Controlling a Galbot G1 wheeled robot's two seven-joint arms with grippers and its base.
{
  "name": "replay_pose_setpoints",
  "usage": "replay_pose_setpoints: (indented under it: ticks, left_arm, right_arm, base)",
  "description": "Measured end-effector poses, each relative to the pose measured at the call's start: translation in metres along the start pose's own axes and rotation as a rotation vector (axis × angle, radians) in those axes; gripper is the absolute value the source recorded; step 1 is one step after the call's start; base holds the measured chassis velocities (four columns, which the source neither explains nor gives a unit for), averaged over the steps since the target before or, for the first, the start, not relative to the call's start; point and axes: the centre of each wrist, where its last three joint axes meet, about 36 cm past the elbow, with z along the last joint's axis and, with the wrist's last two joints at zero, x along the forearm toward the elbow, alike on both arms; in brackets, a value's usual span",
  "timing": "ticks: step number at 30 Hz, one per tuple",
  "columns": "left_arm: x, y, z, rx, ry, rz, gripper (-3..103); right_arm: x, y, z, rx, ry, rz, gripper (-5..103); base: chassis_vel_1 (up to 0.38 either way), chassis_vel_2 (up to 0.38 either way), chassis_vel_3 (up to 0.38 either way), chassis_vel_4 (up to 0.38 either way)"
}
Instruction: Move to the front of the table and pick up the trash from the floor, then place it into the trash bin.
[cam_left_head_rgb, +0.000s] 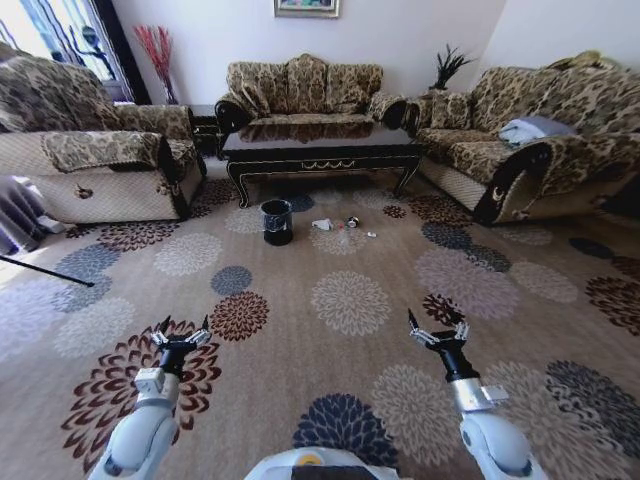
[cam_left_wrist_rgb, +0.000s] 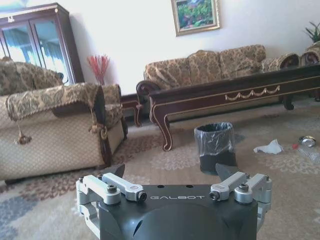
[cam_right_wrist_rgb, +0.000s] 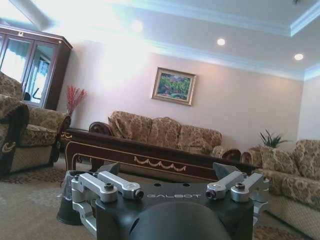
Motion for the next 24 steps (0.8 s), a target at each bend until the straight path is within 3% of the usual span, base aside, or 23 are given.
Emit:
replay_pose_setpoints:
  ticks: [4,12,24]
  left_arm:
    - [-0.001,0.000,-0.004,-0.030,-0.041,0.006,100]
    - [-0.001,-0.002,-0.012,-0.034,-0.114,0.015,100]
    - [-0.001,-0.002,-0.010,-0.033,-0.129,0.024,100]
  right_arm:
    - [0.000,-0.001,0.004,0.008,-0.032,-0.011,100]
    - [0.000,-0.003,0.012,-0.003,-0.034,-0.004,100]
    - [0.004,-0.005,0.016,0.001,-0.006,-0.008,100]
  base:
    - [0.000,0.000,0.000,0.000]
    - [0.000,0.000,0.000,0.000]
    - [0.000,0.000,0.000,0.000]
